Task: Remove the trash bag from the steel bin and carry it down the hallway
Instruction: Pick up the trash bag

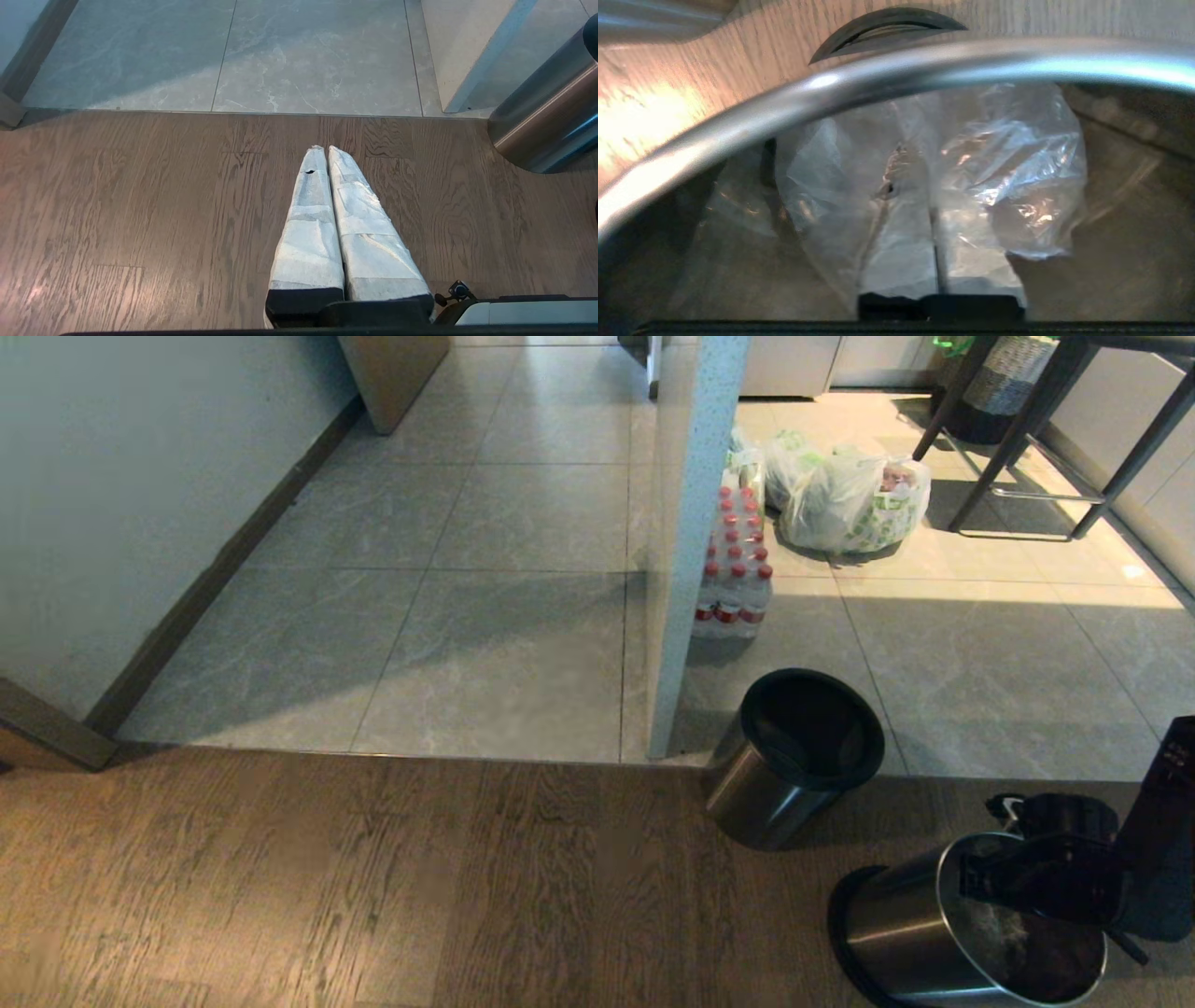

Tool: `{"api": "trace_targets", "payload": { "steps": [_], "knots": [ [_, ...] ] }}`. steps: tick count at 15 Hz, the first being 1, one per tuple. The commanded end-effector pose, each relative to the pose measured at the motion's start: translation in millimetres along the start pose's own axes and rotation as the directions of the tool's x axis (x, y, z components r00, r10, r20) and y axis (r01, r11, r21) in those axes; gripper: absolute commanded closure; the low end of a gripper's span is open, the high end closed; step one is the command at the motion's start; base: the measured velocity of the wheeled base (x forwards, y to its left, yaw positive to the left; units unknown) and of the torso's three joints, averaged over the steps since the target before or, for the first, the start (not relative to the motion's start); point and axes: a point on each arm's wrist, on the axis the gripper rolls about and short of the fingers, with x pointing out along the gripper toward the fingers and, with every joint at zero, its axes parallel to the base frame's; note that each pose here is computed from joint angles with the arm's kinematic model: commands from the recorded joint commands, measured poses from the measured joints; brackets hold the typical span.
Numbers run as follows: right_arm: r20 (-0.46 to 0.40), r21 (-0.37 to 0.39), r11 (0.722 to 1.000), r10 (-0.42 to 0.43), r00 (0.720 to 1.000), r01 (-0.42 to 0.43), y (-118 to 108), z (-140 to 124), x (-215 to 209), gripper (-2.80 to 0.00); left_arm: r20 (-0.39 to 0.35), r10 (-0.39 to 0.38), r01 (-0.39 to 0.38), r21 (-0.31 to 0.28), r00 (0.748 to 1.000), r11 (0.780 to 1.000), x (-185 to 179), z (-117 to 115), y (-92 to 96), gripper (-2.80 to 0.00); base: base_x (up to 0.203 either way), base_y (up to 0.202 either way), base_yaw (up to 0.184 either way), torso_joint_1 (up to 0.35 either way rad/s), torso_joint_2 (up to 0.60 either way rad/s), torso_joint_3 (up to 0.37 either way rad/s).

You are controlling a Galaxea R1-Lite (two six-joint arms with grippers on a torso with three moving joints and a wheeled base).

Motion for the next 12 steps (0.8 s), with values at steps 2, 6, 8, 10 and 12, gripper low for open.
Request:
{"api": "trace_targets", "payload": {
  "steps": [2, 6, 8, 10, 12],
  "knots": [
    [0.003, 0.008, 1.0, 0.0, 1.0, 0.0, -0.2, 0.1, -0.5, 0.0, -0.004, 0.0, 0.0, 0.0, 1.0, 1.0, 0.3, -0.8, 0.0, 0.0, 0.0, 0.0, 0.0, 0.0, 0.0, 0.0],
    [0.021, 0.009, 1.0, 0.0, 1.0, 0.0, 1.1, 10.6, -26.7, 0.0, -0.003, 0.0, 0.0, 0.0, 1.0, 1.0, 0.2, -0.5, 0.0, 0.0, 0.0, 0.0, 0.0, 0.0, 0.0, 0.0],
    [0.036, 0.008, 1.0, 0.002, 0.999, -0.002, 2.5, 21.5, -55.6, 0.0, -0.004, 0.0, 0.0, 0.0, 1.0, 1.0, 0.3, -0.8, 0.0, 0.0, 0.0, 0.0, 0.0, 0.0, 0.0, 0.0],
    [0.044, 0.003, 1.0, 0.006, 0.999, -0.006, 6.2, 29.3, -93.1, 0.0, -0.004, 0.0, 0.0, 0.0, 1.0, 1.0, 0.3, -0.8, 0.0, 0.0, 0.0, 0.0, 0.0, 0.0, 0.0, 0.0],
    [0.056, -0.005, 1.0, 0.011, 0.998, -0.011, 10.7, 32.9, -131.8, 0.0, -0.004, 0.0, 0.0, 0.0, 1.0, 1.0, 0.3, -0.8, 0.0, 0.0, 0.0, 0.0, 0.0, 0.0, 0.0, 0.0]
  ]
}}
